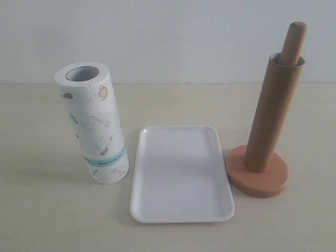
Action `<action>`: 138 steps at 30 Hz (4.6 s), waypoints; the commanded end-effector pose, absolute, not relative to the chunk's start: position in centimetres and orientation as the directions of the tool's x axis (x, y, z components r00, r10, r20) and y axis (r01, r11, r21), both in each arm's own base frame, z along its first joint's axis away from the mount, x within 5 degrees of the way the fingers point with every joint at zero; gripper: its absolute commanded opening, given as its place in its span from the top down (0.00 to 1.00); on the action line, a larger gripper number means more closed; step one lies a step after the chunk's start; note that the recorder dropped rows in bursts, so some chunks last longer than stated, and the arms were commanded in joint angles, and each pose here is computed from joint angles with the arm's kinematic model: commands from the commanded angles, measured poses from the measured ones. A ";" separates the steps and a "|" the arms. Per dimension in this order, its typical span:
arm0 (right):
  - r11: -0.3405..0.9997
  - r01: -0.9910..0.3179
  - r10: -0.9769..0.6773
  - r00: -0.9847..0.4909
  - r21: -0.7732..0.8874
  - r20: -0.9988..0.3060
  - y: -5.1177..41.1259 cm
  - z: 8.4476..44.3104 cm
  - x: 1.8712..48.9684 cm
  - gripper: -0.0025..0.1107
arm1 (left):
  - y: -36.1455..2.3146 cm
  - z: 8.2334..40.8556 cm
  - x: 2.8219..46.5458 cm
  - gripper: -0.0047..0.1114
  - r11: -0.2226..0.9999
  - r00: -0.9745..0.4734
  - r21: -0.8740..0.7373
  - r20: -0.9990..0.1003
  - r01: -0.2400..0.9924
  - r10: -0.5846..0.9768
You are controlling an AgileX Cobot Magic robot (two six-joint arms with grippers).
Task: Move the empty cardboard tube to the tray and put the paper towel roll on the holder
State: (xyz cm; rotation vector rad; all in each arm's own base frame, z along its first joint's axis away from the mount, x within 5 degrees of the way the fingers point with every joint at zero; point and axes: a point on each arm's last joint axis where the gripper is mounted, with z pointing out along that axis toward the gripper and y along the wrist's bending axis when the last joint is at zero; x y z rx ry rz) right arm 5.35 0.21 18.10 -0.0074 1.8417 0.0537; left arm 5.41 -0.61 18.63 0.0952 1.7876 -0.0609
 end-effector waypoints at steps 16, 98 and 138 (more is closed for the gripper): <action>0.999 -0.028 0.025 -0.256 0.033 -0.966 0.2 18.2 5.3 0.95 | -0.6 18.6 5.4 0.92 0.995 -0.215 0.007 -0.976 0.097 0.028; 0.939 -0.323 0.014 -0.314 0.121 -0.949 6.5 21.5 18.3 0.12 | -0.6 18.6 5.4 0.92 0.995 -0.215 0.007 -0.976 0.097 0.028; 0.942 -0.336 -0.047 -0.153 0.007 -0.987 8.2 19.3 24.0 0.95 | -0.6 18.6 5.4 0.92 0.995 -0.215 0.007 -0.976 0.097 0.028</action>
